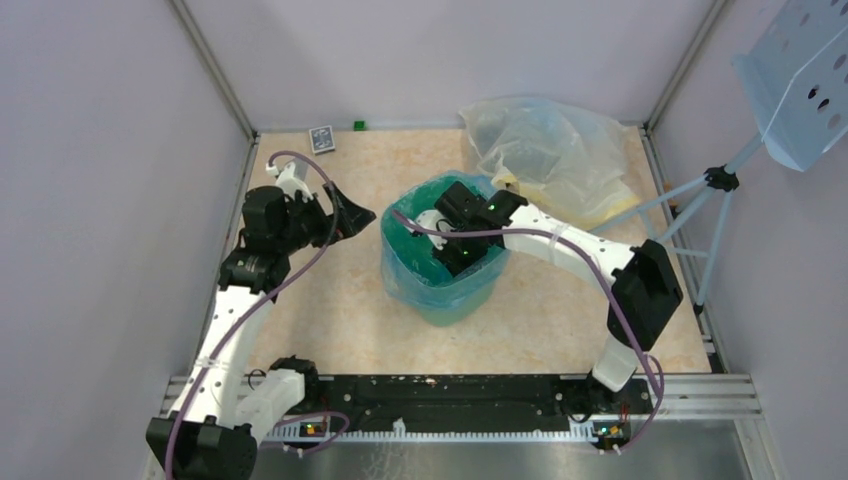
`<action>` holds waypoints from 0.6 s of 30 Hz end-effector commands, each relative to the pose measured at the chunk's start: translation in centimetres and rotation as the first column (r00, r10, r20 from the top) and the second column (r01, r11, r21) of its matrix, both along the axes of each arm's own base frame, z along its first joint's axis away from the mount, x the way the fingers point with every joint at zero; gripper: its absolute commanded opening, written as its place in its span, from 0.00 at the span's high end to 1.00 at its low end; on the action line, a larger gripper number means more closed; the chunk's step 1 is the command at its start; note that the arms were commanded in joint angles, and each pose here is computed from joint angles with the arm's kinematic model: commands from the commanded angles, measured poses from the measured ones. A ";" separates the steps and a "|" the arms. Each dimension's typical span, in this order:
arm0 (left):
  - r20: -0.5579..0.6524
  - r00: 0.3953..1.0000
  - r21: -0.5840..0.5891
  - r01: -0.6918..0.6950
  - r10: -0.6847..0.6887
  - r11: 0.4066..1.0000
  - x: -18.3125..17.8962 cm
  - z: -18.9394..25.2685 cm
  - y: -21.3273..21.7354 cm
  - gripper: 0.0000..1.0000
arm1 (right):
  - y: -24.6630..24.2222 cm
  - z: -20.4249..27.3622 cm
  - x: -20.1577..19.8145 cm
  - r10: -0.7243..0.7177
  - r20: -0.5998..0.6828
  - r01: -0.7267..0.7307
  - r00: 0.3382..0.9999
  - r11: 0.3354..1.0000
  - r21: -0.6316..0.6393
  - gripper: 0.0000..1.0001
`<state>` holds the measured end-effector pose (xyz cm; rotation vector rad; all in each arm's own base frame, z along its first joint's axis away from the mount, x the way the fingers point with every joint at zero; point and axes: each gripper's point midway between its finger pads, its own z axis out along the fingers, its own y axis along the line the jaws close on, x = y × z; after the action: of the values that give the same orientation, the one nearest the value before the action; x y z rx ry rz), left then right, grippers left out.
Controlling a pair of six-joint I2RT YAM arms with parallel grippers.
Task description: Put the trash bags into the trash bin
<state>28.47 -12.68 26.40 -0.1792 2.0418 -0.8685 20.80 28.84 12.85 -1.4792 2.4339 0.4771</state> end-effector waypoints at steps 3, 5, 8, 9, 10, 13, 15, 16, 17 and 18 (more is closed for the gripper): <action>0.008 0.999 -0.025 0.032 -0.032 0.999 0.0 -0.4 -0.5 0.01 | 0.7 -2.2 0.2 -0.027 -0.025 0.027 0.999 1.000 -0.006 1.00; 0.001 0.999 -0.025 0.036 -0.036 0.999 -0.1 -0.7 -0.6 0.01 | 0.6 -3.0 0.2 -0.035 -0.038 0.033 0.999 0.999 -0.030 1.00; -0.003 0.999 -0.020 0.037 -0.037 0.999 -0.2 -1.0 -0.5 0.01 | 0.5 -4.2 0.0 -0.030 -0.072 0.026 0.997 0.998 -0.057 1.00; -0.005 0.999 -0.018 0.037 -0.037 0.999 -0.2 -1.1 -0.5 0.01 | 0.5 -4.6 -0.1 -0.029 -0.081 0.024 0.996 0.998 -0.063 1.00; -0.004 0.999 -0.018 0.036 -0.036 0.999 -0.3 -1.1 -0.5 0.01 | 0.5 -5.0 -0.1 -0.031 -0.088 0.025 0.996 0.997 -0.071 1.00; -0.001 0.999 -0.011 0.032 -0.032 0.999 -0.4 -1.2 -0.3 0.01 | 0.3 -6.1 -0.2 -0.037 -0.106 0.028 0.994 0.996 -0.085 1.00; -0.002 1.000 -0.006 0.031 -0.031 1.000 -0.5 -1.2 -0.3 0.01 | 0.2 -6.8 -0.4 -0.041 -0.122 0.030 0.992 0.996 -0.088 1.00; -0.002 1.000 -0.003 0.030 -0.030 1.000 -0.5 -1.3 -0.2 0.01 | 0.2 -7.1 -0.3 -0.043 -0.126 0.032 0.991 0.996 -0.088 1.00; -0.005 1.000 -0.001 0.031 -0.031 1.000 -0.6 -1.3 -0.2 0.01 | 0.1 -7.4 -0.5 -0.044 -0.134 0.032 0.990 0.995 -0.092 1.00; -0.007 0.999 0.001 0.031 -0.031 1.000 -0.6 -1.4 -0.2 0.01 | 0.0 -7.8 -0.5 -0.047 -0.142 0.033 0.989 0.995 -0.098 1.00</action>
<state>27.89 -13.03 24.15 -0.1838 2.0959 -0.8962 20.17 28.46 6.20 -1.4933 2.6137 0.4415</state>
